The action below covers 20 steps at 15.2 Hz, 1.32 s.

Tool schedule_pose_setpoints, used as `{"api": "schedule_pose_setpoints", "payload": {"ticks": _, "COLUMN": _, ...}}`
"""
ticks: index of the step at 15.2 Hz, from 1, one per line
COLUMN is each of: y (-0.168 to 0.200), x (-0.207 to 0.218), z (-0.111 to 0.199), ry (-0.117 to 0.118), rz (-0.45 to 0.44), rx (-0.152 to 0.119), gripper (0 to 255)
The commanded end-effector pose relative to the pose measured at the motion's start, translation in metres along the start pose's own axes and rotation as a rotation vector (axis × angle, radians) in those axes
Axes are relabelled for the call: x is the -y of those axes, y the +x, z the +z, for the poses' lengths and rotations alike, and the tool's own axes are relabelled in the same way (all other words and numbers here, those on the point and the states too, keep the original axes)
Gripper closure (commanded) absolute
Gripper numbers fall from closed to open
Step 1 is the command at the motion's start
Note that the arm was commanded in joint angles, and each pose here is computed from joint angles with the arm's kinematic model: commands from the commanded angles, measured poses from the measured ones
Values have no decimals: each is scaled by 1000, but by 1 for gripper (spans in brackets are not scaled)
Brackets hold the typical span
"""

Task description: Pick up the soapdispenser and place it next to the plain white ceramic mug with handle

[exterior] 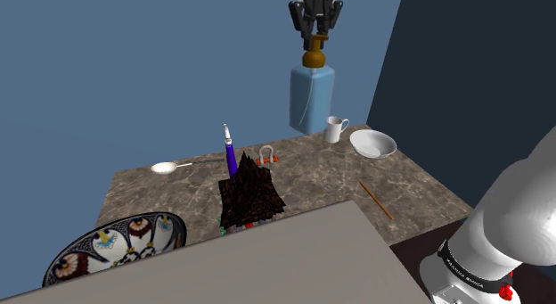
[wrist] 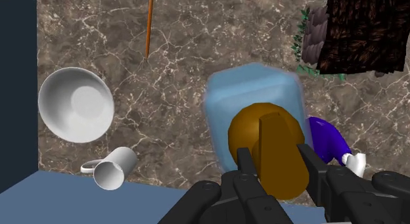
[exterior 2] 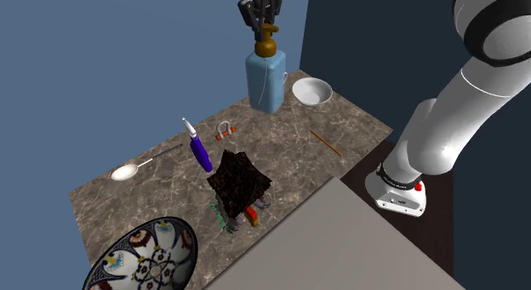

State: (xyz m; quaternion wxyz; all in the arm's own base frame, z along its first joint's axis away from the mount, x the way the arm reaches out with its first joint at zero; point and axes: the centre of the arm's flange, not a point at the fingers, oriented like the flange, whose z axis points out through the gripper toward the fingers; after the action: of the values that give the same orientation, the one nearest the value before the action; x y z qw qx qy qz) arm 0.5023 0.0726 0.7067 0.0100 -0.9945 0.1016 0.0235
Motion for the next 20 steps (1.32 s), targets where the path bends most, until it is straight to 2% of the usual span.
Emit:
{"api": "schedule_pose_setpoints", "payload": {"ticks": 1, "y": 20, "x": -17, "z": 10, "ry": 0, "rz": -1, "rx": -1, "gripper": 255}}
{"api": "schedule_pose_setpoints", "payload": {"ticks": 20, "y": 201, "x": -177, "z": 78, "ry": 0, "rz": -1, "rx": -1, "gripper": 255}}
